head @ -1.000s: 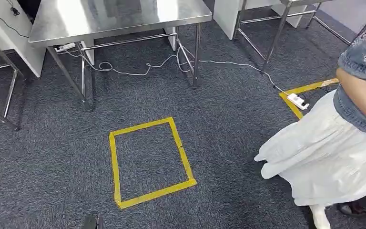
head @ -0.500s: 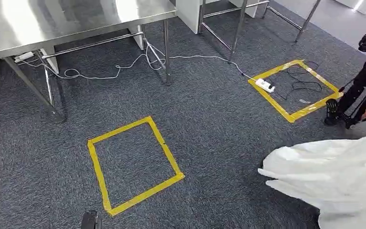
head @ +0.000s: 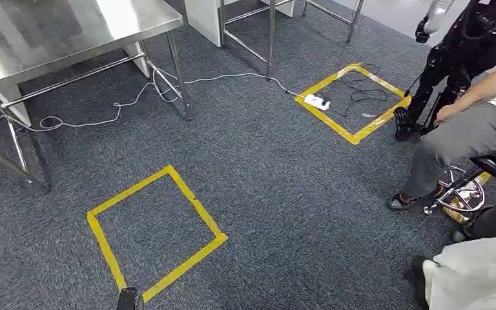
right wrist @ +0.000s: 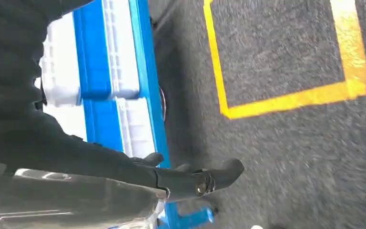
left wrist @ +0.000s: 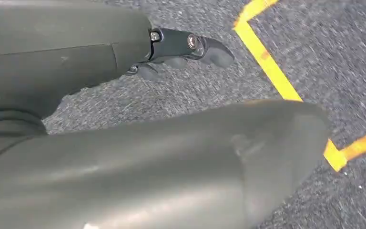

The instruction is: Take the parts from the cabinet and place them on the table.

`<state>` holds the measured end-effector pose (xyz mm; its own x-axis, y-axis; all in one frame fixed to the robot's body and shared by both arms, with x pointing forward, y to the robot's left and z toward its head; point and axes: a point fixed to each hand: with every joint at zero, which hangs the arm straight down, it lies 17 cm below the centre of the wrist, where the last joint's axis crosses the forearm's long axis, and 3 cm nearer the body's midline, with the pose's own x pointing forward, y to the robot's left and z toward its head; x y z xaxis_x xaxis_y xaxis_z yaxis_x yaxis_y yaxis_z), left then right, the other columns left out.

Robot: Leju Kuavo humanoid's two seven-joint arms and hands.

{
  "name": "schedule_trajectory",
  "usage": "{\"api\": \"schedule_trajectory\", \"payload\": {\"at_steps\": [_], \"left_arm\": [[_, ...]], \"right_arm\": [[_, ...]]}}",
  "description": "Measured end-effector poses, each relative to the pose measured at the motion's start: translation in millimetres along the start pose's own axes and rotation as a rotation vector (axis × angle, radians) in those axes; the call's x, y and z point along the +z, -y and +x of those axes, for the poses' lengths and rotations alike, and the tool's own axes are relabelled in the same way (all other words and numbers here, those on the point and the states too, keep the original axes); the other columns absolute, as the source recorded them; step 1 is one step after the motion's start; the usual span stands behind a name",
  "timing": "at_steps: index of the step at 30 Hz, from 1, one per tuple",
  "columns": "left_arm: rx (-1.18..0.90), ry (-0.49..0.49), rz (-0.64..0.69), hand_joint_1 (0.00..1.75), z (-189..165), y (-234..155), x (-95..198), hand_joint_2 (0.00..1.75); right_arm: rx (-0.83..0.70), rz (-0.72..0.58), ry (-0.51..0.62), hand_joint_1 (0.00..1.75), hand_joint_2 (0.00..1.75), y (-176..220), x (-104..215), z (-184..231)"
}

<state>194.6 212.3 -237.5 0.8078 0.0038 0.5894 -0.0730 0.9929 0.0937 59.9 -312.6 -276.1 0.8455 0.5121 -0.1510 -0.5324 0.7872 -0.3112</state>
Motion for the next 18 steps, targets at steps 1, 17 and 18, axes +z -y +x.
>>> {"api": "schedule_trajectory", "payload": {"at_steps": [1,17,18], "left_arm": [[-0.001,0.0,0.0,0.0,0.0,-0.1,0.0,0.0],[-0.028,0.005,-0.025,0.0,4.8,8.9,-0.2,0.0],[-0.029,0.006,-0.025,0.0,5.1,8.7,-0.3,0.0]], "right_arm": [[0.0,0.0,0.0,0.0,1.75,0.1,0.0,0.3],[-0.016,-0.01,-0.033,0.0,1.75,4.4,-1.3,-6.3],[-0.018,-0.011,-0.03,0.0,1.75,4.9,-0.6,-3.3]]}}
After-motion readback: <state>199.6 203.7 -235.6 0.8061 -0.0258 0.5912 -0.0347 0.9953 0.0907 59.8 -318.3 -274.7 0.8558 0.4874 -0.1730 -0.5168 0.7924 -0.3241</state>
